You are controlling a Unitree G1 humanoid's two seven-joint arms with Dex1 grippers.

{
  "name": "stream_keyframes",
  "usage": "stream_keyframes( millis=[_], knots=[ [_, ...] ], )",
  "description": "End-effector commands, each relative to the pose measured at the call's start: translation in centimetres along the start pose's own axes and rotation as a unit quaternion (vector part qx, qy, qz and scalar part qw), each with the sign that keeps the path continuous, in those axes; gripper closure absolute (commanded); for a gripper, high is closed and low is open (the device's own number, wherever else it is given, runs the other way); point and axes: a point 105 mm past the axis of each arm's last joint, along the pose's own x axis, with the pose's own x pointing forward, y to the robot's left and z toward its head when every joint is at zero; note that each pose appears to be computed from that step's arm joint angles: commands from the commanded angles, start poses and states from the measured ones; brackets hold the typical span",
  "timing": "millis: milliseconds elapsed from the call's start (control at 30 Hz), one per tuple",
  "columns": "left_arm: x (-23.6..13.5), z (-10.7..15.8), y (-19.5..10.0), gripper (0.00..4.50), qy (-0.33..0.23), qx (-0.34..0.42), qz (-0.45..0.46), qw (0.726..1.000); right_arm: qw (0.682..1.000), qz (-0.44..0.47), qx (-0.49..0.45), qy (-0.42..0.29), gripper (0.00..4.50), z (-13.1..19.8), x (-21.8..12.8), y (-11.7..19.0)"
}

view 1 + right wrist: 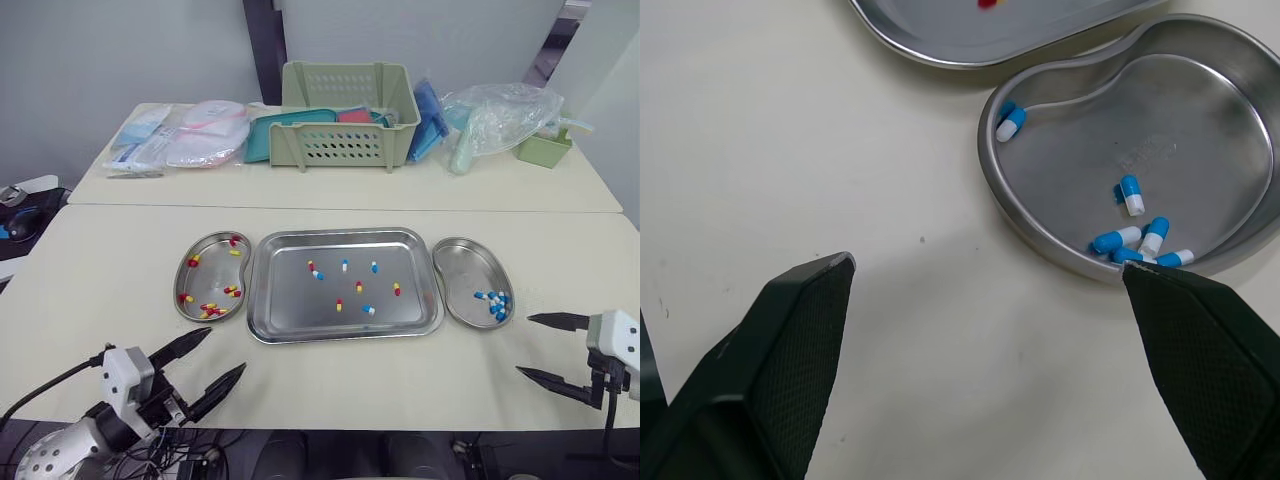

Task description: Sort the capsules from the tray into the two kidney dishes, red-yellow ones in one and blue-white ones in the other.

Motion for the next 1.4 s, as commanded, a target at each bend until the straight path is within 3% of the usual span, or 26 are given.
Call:
stream_keyframes(
  millis=[33, 200, 400, 533, 900, 1100, 1400],
  knots=[
    [1.0, 0.5, -0.2, 0.0, -0.027, 0.006, -0.007, 1.0, 1.0, -0.016, -0.022, -0.006, 0.01, 0.7, -0.6, -0.4],
    [2.2, 0.3, 0.1, 0.0, -0.035, 0.014, -0.012, 0.999, 0.999, 0.001, -0.032, -0.02, 0.01, 1.8, -0.1, -0.1],
    [2.8, 0.1, 0.1, 0.0, -0.04, 0.017, -0.015, 0.999, 0.996, 0.028, -0.04, -0.081, 0.01, 5.9, 2.1, 0.2],
    [3.0, 0.1, 0.0, 0.0, -0.045, 0.021, -0.015, 0.999, 0.99, 0.035, -0.043, -0.129, 0.01, 9.3, 4.7, -0.1],
    [3.7, 0.3, -0.4, 0.0, -0.049, 0.031, -0.014, 0.998, 0.988, 0.047, -0.019, -0.148, 0.01, 15.5, 14.4, 0.2],
    [3.7, 0.5, -0.4, 0.0, -0.048, 0.035, -0.014, 0.998, 0.988, 0.05, -0.016, -0.143, 1.53, 17.6, 18.2, 1.0],
    [4.1, 1.0, -0.3, 0.0, -0.05, 0.036, -0.015, 0.998, 0.992, 0.048, -0.014, -0.117, 1.53, 19.9, 22.6, 2.5]
  ],
)
